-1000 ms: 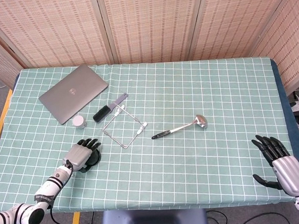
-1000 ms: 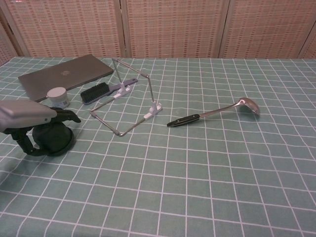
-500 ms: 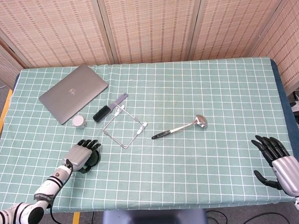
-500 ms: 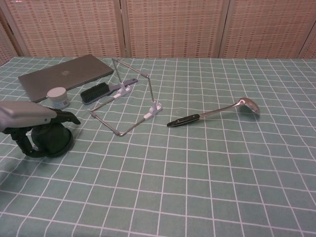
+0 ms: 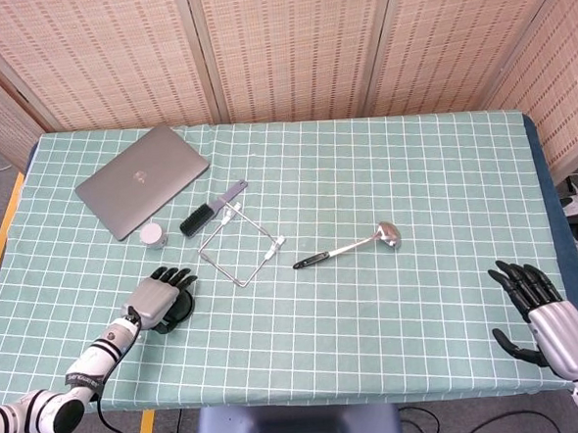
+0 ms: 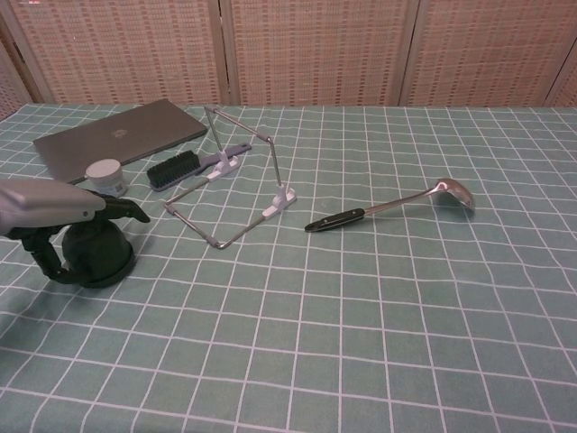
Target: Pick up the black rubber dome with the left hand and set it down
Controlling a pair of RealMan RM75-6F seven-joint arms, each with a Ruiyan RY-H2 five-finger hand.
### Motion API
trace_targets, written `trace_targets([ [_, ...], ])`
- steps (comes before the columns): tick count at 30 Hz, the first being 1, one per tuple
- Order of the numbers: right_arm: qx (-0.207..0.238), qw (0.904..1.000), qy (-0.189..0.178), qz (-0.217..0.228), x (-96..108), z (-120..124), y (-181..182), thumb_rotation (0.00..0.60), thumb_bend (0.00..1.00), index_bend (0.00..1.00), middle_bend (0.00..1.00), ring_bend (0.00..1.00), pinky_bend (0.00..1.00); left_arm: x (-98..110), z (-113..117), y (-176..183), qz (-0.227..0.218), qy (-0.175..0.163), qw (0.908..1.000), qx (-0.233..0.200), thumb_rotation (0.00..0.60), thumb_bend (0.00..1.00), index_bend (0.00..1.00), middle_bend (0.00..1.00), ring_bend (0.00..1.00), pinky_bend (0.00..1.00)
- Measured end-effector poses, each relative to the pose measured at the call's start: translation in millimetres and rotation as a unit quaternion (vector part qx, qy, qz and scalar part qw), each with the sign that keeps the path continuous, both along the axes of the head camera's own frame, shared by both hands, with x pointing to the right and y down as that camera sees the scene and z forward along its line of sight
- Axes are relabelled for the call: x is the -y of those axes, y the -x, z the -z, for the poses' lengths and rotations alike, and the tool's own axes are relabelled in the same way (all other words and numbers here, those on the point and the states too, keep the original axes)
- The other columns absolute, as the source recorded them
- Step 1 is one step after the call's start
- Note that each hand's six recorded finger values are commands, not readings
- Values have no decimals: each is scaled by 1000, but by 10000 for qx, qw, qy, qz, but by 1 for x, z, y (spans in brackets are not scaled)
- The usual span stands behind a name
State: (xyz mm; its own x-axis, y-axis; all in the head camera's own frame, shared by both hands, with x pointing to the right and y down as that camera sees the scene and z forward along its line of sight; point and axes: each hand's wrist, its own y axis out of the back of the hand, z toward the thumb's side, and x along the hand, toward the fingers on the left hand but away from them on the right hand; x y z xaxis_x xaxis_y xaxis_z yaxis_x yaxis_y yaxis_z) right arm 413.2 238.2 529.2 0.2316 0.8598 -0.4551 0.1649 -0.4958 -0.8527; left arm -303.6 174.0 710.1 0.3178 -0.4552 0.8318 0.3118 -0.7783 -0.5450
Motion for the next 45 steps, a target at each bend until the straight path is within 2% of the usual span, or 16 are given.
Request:
trace_targets([
  [5,-2,10000,33,16,-1,-1,1,600,304,0,0,0,0,1,6,1,-23,-111,9999,-2,600,295,0,0,0,76],
  [7,-4,10000,40,20,-1,-1,1,600,304,0,0,0,0,2,7,1,-49,-186,9998,-2,600,299,29,5,0,93],
  [10,-8,10000,42,10,-1,-1,1,600,305,0,0,0,0,2,9,1,-106,-358,9993,-15,600,307,221,114,1,122],
  [12,-10,10000,45,9,-2,-1,1,600,304,0,0,0,0,2,10,0,-174,-463,9988,-24,600,308,277,177,13,125],
  [17,-14,10000,56,9,-2,0,1,600,305,0,0,0,0,-1,10,0,-202,-515,9984,-71,600,309,328,276,72,136],
  [23,-19,10000,81,17,-2,-1,1,600,304,0,0,0,0,1,13,-1,-171,-646,9976,-154,600,306,461,435,173,165],
  [37,-14,10000,88,24,-3,-1,1,600,305,0,0,0,0,12,29,2,42,-899,9954,-344,600,310,481,489,217,177],
  [42,1,10000,77,38,-3,0,2,600,304,0,0,0,0,23,29,17,81,-1108,9938,-97,600,311,481,487,219,183],
  [45,3,10000,83,44,-3,0,2,600,305,0,0,0,0,26,20,31,278,-1018,9944,90,600,311,454,473,222,198],
])
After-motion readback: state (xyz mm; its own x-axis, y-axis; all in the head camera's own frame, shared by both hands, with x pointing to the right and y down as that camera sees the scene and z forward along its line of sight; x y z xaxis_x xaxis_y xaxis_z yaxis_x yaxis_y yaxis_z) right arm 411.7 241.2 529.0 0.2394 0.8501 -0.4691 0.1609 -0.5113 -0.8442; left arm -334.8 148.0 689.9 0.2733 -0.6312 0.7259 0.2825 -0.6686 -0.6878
